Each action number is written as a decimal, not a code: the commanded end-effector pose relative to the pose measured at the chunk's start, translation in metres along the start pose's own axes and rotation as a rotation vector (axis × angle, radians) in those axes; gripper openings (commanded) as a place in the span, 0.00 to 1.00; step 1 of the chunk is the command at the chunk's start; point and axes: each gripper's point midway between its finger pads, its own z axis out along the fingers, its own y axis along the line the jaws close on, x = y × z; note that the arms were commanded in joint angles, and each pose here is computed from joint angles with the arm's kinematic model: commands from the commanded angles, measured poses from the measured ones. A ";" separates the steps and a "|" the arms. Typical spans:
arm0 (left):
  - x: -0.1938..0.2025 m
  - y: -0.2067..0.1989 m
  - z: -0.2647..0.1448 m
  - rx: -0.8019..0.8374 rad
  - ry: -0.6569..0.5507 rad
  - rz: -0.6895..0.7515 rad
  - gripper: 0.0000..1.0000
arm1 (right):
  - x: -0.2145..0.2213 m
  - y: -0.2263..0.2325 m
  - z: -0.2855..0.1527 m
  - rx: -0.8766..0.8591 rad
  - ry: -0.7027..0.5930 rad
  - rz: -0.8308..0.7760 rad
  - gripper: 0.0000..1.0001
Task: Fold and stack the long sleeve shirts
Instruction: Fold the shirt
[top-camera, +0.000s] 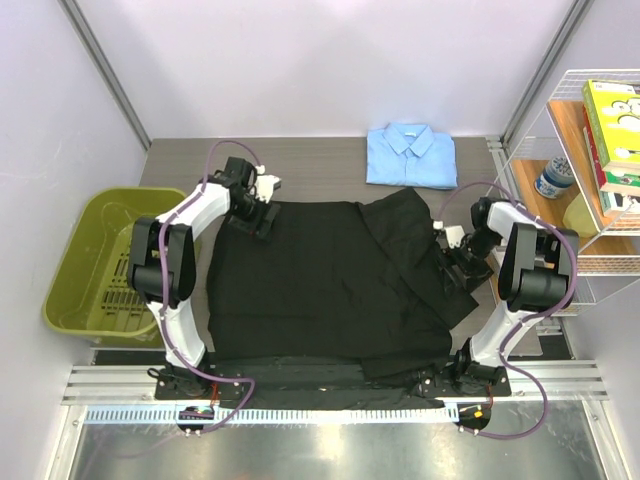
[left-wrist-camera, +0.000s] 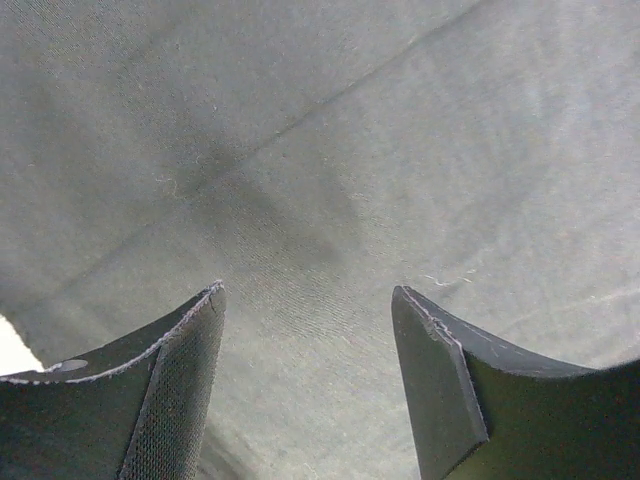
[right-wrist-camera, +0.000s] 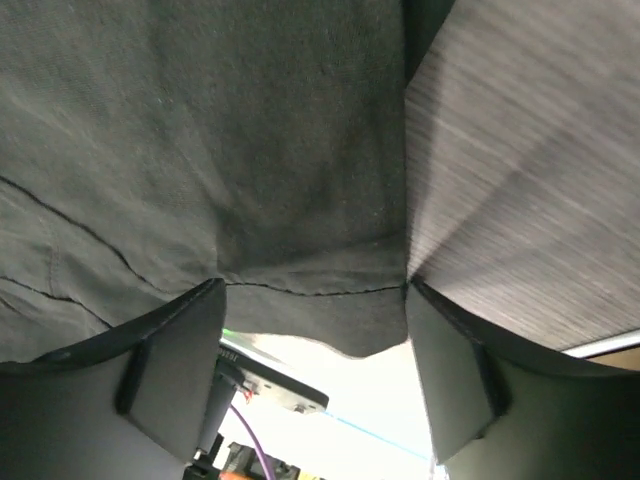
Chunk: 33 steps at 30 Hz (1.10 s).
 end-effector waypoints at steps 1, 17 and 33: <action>-0.028 -0.009 -0.034 0.021 -0.108 0.038 0.68 | 0.003 0.006 0.006 -0.047 -0.005 -0.022 0.66; -0.080 -0.067 -0.122 0.219 -0.401 0.182 0.72 | -0.062 0.095 -0.142 -0.300 -0.452 -0.115 0.01; -0.186 -0.201 -0.235 0.351 -0.860 0.413 1.00 | -0.248 0.241 -0.249 -0.575 -1.144 -0.123 0.01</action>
